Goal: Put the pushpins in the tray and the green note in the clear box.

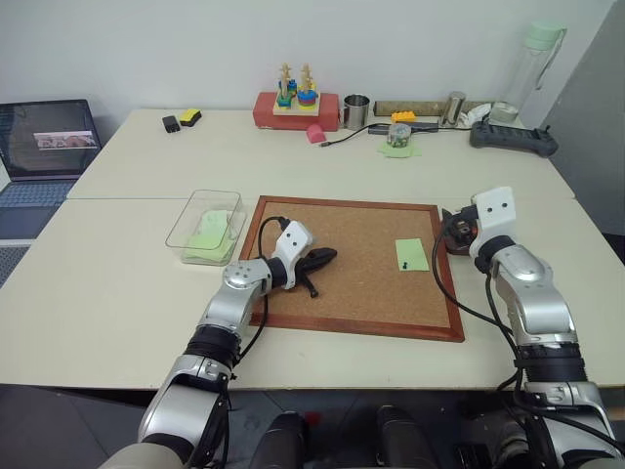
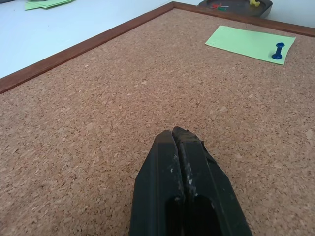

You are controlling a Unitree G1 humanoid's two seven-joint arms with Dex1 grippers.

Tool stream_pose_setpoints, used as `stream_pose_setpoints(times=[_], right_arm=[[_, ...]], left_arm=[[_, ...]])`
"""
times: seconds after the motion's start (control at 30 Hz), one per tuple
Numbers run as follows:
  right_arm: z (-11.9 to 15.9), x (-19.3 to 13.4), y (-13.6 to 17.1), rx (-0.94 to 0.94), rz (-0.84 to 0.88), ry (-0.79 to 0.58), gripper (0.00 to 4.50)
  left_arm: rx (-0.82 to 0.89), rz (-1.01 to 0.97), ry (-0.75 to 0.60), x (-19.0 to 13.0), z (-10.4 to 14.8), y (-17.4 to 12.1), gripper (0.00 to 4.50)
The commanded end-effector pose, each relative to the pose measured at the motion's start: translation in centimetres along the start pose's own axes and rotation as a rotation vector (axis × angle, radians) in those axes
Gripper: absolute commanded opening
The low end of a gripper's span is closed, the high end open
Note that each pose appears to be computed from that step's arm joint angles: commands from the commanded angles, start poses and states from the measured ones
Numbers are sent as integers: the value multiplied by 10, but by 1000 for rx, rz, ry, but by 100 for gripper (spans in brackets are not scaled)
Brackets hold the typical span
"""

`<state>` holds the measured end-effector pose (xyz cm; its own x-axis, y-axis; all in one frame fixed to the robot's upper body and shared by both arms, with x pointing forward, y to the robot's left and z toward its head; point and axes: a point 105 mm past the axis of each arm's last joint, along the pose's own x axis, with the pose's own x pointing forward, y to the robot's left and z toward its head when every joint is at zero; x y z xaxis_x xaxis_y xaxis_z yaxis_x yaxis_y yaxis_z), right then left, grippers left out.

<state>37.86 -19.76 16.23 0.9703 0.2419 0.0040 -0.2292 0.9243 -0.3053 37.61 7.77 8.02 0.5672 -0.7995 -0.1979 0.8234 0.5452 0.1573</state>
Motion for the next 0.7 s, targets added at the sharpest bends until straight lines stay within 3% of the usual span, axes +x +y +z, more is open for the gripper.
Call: stream_pose_setpoints(times=[0.03, 0.17, 0.3, 0.7], right_arm=[[11, -21, 27, 52, 213, -19, 308], [3, -40, 52, 124, 380, 32, 308], [-10, -46, 64, 123, 435, 90, 308], [-32, -25, 75, 120, 404, 83, 308]], left_arm=[[-42, -17, 72, -1, -23, -8, 0], [-41, -20, 75, -2, -23, -7, 0], [-39, -22, 77, -1, -23, -7, 0], [-40, -22, 78, -1, -23, -7, 0]])
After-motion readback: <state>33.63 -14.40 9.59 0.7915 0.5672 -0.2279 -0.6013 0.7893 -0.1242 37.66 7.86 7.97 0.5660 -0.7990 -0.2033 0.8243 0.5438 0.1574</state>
